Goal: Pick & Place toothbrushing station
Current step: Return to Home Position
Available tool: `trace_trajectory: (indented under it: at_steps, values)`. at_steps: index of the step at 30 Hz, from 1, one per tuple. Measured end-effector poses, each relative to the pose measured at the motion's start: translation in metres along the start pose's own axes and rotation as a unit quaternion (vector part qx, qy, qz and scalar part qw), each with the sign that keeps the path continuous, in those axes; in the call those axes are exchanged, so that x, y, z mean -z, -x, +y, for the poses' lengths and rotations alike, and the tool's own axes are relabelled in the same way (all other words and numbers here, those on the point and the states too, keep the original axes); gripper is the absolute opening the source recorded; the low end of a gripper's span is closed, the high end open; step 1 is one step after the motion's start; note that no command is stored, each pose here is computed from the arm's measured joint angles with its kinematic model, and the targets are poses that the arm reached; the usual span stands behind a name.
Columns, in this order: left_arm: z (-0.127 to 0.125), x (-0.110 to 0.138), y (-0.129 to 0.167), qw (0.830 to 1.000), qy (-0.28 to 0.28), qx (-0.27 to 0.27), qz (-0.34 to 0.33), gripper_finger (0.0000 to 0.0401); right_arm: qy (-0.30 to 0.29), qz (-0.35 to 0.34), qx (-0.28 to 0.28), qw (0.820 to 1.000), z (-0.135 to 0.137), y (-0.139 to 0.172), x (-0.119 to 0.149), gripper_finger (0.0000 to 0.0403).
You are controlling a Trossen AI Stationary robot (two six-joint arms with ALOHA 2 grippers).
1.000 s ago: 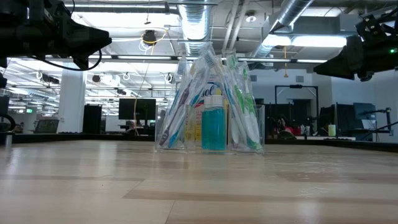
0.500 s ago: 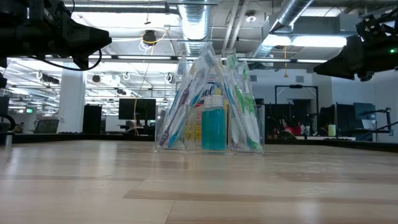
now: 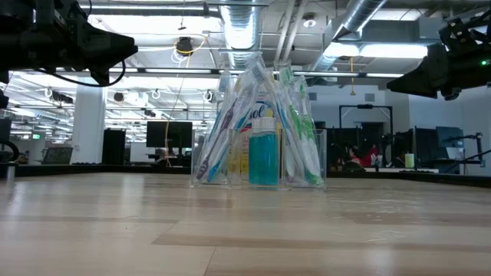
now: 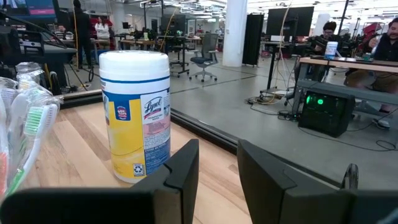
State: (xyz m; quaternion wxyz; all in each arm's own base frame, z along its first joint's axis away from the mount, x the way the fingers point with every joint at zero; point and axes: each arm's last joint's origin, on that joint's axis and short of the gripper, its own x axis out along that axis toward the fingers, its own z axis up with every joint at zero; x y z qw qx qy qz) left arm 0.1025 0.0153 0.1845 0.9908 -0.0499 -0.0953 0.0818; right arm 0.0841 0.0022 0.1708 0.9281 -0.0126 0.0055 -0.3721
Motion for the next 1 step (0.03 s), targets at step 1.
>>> trace_trajectory:
  at_steps: [1]
  values:
    - [0.0,0.0,0.0,1.0,0.0,0.0,0.0,0.0085,0.0,0.0,0.0,1.0,0.0,0.0,0.0,0.0101]
